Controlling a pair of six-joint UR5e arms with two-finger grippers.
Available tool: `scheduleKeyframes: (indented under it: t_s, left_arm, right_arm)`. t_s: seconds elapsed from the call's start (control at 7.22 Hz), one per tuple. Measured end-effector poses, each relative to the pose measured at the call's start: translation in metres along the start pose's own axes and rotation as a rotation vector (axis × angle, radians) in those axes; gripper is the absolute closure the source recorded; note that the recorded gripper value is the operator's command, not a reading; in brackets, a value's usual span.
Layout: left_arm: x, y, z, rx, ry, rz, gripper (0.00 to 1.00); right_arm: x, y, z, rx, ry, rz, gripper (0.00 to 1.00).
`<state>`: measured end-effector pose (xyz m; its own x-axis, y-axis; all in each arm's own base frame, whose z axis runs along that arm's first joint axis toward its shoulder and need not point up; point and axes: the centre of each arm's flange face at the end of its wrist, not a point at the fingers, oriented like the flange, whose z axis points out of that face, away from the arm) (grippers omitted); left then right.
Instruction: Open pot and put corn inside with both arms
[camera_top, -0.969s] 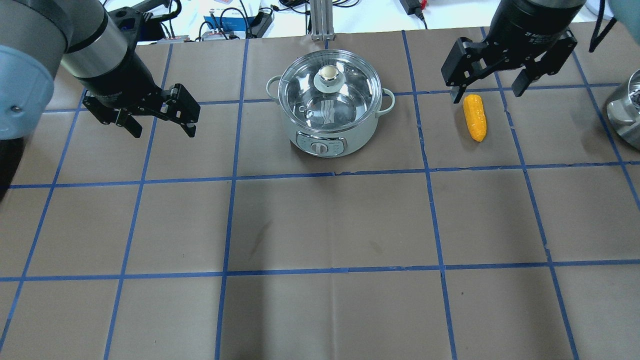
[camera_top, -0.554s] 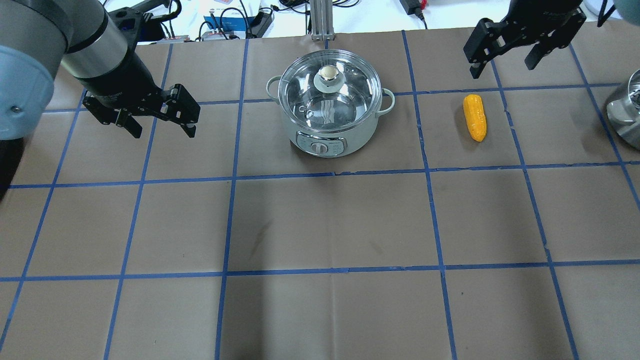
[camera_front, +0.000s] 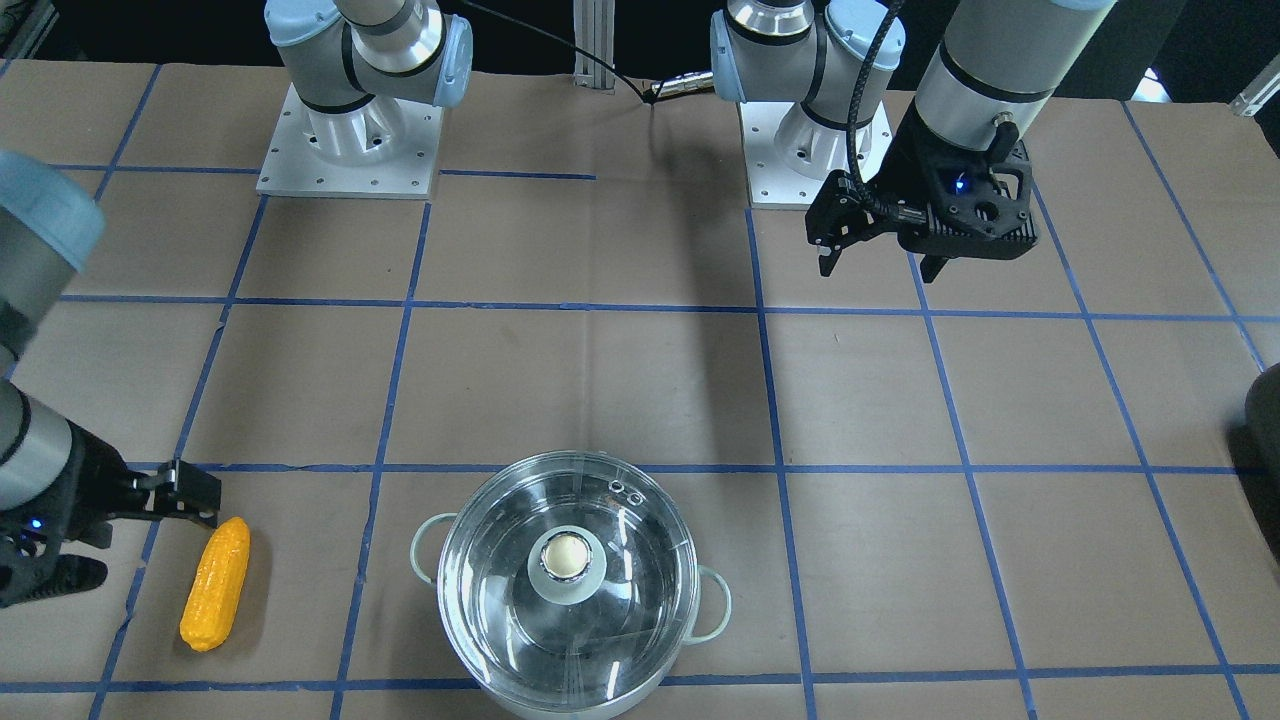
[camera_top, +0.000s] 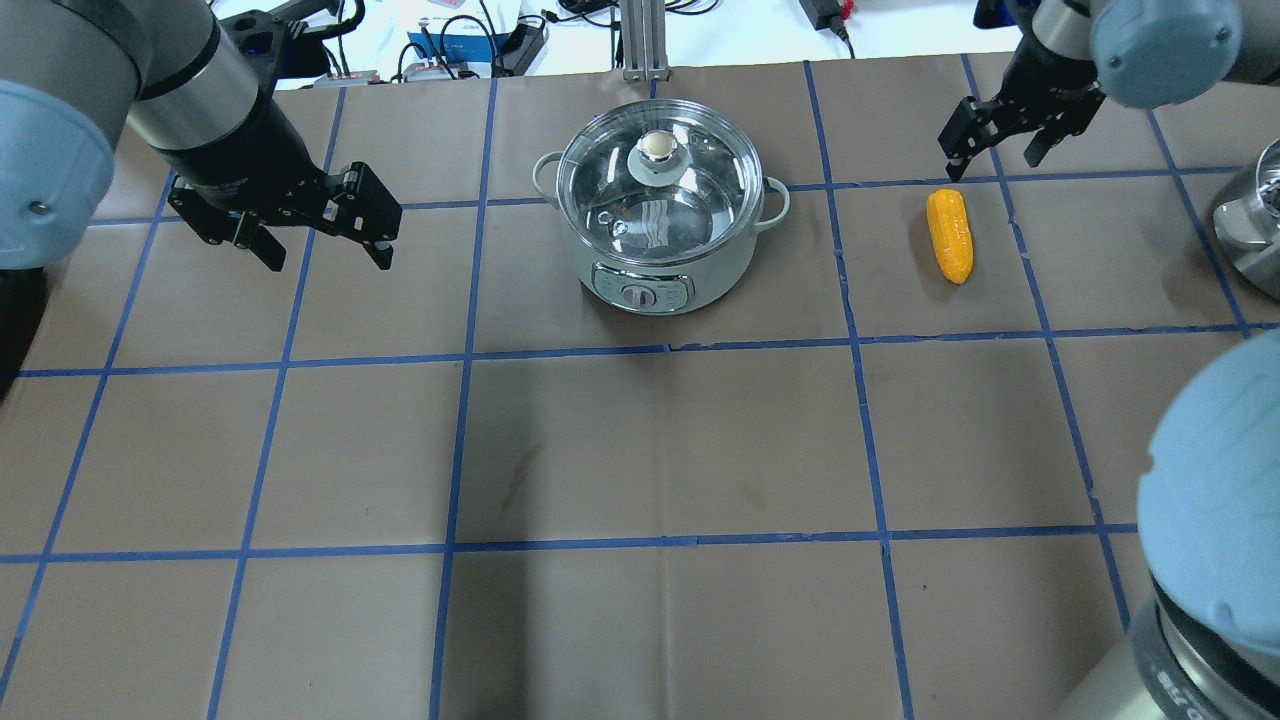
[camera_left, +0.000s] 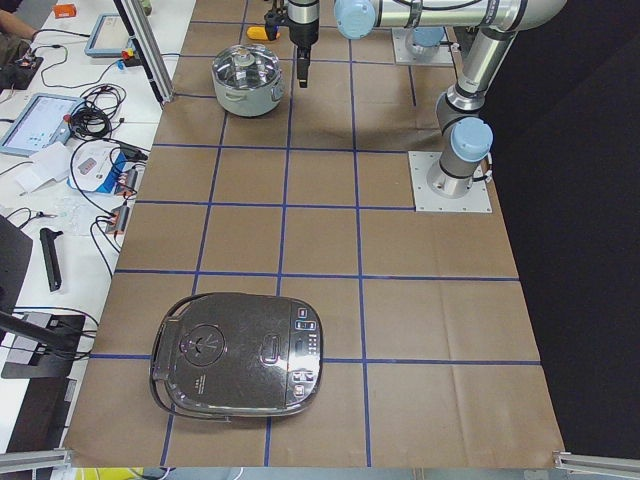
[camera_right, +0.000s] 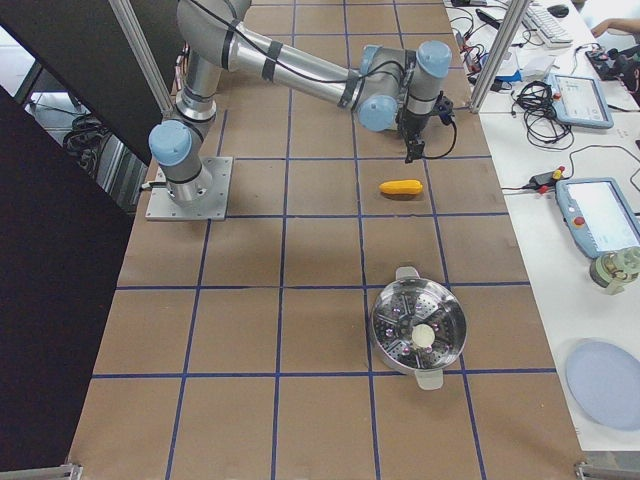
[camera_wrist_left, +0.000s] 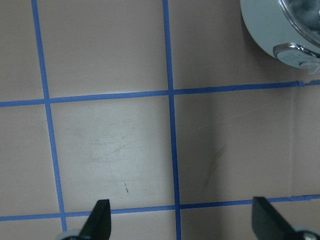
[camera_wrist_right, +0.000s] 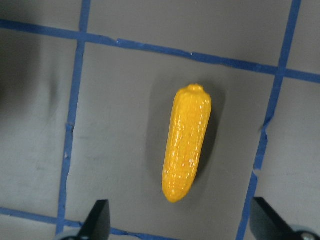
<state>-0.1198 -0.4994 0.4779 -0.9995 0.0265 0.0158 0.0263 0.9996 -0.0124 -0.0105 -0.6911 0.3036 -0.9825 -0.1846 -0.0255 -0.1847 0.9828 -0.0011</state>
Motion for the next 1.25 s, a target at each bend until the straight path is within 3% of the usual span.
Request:
scheduleKeyframes:
  t_s: [0.14,0.28,0.42,0.55,0.69,0.97,1.25]
  left_arm:
    - [0.010,-0.013,-0.005,0.023,0.002,-0.018,0.00]
    - [0.030,-0.031,-0.010,0.054,0.005,-0.011,0.00]
    - [0.058,-0.055,-0.008,0.080,0.010,0.006,0.00]
    - [0.094,-0.084,0.005,0.096,0.013,0.020,0.00]
    - [0.128,-0.112,0.020,0.104,0.013,0.028,0.00]
    - [0.178,-0.154,0.051,0.104,0.018,0.010,0.00]
    - [0.214,-0.176,0.081,0.095,0.028,-0.034,0.00]
  right_arm:
    - [0.006,-0.012,0.042,0.004,0.002,0.000,0.08]
    - [0.009,-0.015,0.076,0.012,0.005,-0.002,0.20]
    - [0.009,-0.013,0.097,0.016,0.007,-0.006,0.43]
    - [0.008,-0.011,0.108,0.019,0.008,-0.009,0.73]
    - [0.008,-0.010,0.111,0.021,0.009,-0.012,0.92]
    - [0.008,-0.011,0.107,0.024,0.012,-0.014,0.94]
    - [0.008,-0.011,0.078,0.035,0.024,-0.014,0.94]
